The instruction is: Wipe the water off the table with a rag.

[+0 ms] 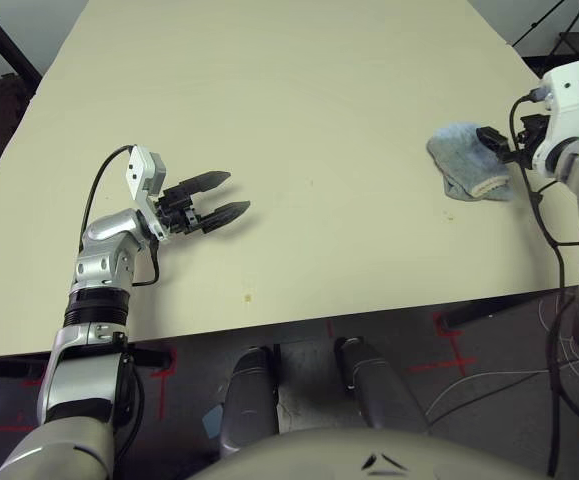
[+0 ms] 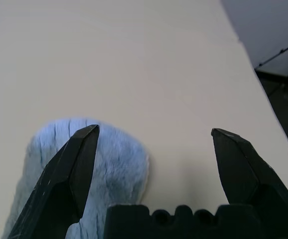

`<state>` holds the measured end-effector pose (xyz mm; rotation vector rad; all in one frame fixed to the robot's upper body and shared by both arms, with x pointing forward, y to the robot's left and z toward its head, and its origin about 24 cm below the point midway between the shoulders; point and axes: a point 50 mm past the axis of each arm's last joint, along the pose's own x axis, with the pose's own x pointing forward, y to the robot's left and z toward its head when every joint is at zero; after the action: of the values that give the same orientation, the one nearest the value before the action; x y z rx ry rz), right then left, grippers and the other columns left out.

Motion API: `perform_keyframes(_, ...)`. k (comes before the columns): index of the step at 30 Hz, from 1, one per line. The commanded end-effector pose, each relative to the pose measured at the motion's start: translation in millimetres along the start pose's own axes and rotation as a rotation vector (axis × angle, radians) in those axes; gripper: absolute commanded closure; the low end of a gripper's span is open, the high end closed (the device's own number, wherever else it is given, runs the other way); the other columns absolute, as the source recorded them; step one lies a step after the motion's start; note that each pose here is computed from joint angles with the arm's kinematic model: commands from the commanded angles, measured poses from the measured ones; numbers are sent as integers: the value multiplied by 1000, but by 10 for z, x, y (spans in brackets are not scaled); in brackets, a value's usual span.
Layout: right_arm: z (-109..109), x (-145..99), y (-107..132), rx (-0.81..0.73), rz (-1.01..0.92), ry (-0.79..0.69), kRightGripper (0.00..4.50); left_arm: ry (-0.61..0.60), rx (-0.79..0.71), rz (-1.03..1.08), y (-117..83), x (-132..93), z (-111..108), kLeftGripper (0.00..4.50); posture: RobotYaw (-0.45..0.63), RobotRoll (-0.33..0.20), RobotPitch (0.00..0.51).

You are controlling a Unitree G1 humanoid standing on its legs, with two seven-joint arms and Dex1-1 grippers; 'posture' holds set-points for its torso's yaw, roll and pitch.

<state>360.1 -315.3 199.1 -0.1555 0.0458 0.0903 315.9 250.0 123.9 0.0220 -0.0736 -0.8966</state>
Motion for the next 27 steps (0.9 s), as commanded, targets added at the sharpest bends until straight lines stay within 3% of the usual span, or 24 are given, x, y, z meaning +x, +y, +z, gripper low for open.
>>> perform_keyframes(1,42,-64,66,59,48,-138,14,-80,42,123,80,-3,114,0,-180,0,178)
perform_keyframes(7,-116,-147,338,131,173,-239,14,-139,133,505,266,-160,138,0,-163,0,196)
perform_keyframes(13,-310,-172,475,197,178,-264,14,-193,185,842,347,-441,124,0,-127,0,206)
perform_keyframes(20,-431,-157,323,207,30,-248,14,-172,238,1029,394,-734,126,0,-74,0,212)
perform_keyframes(27,-430,-167,149,191,-69,-249,14,-166,258,1069,429,-799,161,0,-59,0,211)
